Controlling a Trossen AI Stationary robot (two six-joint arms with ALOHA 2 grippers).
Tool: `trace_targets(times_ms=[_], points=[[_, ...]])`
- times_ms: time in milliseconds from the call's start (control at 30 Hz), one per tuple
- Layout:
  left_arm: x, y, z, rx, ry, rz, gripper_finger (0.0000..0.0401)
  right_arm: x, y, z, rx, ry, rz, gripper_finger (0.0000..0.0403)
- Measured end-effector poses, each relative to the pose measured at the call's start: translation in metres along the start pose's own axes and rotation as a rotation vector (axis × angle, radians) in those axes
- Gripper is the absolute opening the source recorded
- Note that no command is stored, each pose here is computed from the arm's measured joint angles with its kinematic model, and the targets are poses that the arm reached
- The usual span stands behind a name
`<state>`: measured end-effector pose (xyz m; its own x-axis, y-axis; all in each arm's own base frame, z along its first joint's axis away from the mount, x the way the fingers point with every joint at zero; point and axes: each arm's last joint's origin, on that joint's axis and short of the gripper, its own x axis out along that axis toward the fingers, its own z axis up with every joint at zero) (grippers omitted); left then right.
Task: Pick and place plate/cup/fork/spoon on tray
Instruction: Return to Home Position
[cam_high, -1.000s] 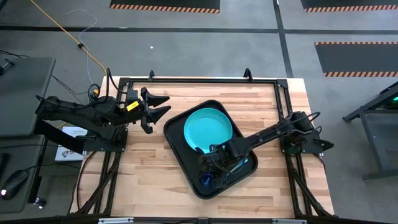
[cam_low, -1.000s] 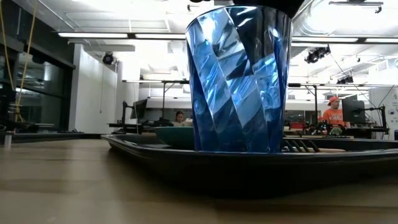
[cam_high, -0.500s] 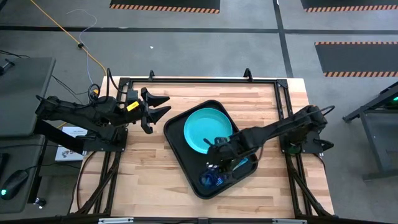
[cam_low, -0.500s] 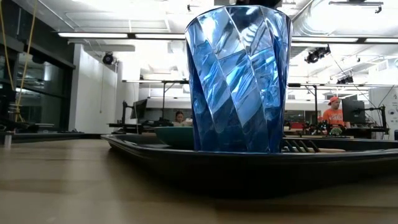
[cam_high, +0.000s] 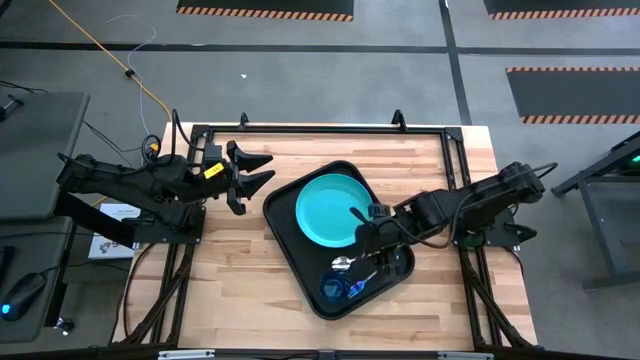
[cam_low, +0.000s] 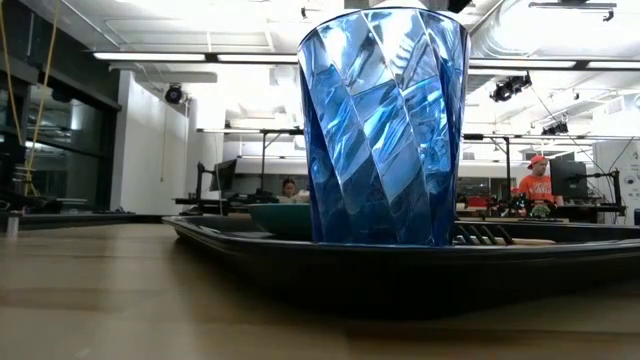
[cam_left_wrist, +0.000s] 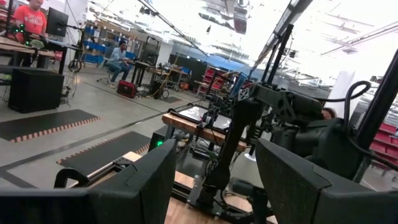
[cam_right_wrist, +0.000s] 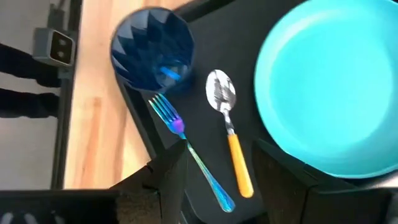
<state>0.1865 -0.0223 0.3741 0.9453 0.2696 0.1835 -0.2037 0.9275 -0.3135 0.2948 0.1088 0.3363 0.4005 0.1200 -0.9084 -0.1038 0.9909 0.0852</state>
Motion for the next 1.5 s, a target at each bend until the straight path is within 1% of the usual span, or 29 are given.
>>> trace_targets(times_ms=[100, 267, 367, 467, 533, 600, 700, 767, 867, 1000, 1100, 1300, 1500], points=[[0.0, 0.0, 0.0, 0.0, 0.0, 0.0, 0.0209, -0.001, -0.001, -0.003, -0.004, 0.017, -0.031, 0.017], [0.0, 0.0, 0.0, 0.0, 0.0, 0.0, 0.0209, 0.003, -0.001, -0.011, -0.001, 0.063, -0.036, 0.017], [0.0, 0.0, 0.0, 0.001, 0.0, 0.0, 0.0209, 0.008, -0.002, -0.034, 0.057, 0.098, -0.008, 0.017], [0.0, 0.0, 0.0, 0.001, 0.0, 0.0, 0.0209, 0.017, 0.0, -0.069, 0.17, 0.086, 0.032, 0.017], [0.0, 0.0, 0.0, 0.001, 0.001, 0.0, 0.0209, 0.02, 0.001, -0.091, 0.271, 0.028, 0.072, 0.017], [0.0, 0.0, 0.0, 0.002, 0.002, 0.001, 0.0209, 0.02, 0.004, -0.108, 0.365, -0.064, 0.124, 0.017], [0.0, 0.0, -0.001, 0.004, 0.006, 0.001, 0.0209, 0.019, 0.005, -0.126, 0.458, -0.218, 0.17, 0.017], [0.0, 0.0, 0.0, 0.004, 0.006, 0.002, 0.0209, 0.015, 0.003, -0.134, 0.496, -0.324, 0.166, 0.017], [0.0, 0.0, -0.001, 0.004, 0.006, 0.001, 0.0209, 0.009, -0.005, -0.143, 0.536, -0.443, 0.106, 0.017], [0.0, 0.0, -0.001, 0.004, 0.006, 0.001, 0.0209, -0.005, -0.016, -0.146, 0.541, -0.612, 0.016, 0.017], [0.0, 0.0, -0.001, 0.004, 0.006, 0.001, 0.0209, -0.015, -0.025, -0.144, 0.524, -0.702, -0.028, 0.017], [0.0, 0.0, -0.001, 0.004, 0.007, 0.002, 0.0209, -0.033, -0.04, -0.143, 0.498, -0.81, -0.037, 0.017], [0.0, 0.0, -0.001, 0.004, 0.007, 0.002, 0.0209, -0.047, -0.048, -0.142, 0.47, -0.915, -0.044, 0.017]])
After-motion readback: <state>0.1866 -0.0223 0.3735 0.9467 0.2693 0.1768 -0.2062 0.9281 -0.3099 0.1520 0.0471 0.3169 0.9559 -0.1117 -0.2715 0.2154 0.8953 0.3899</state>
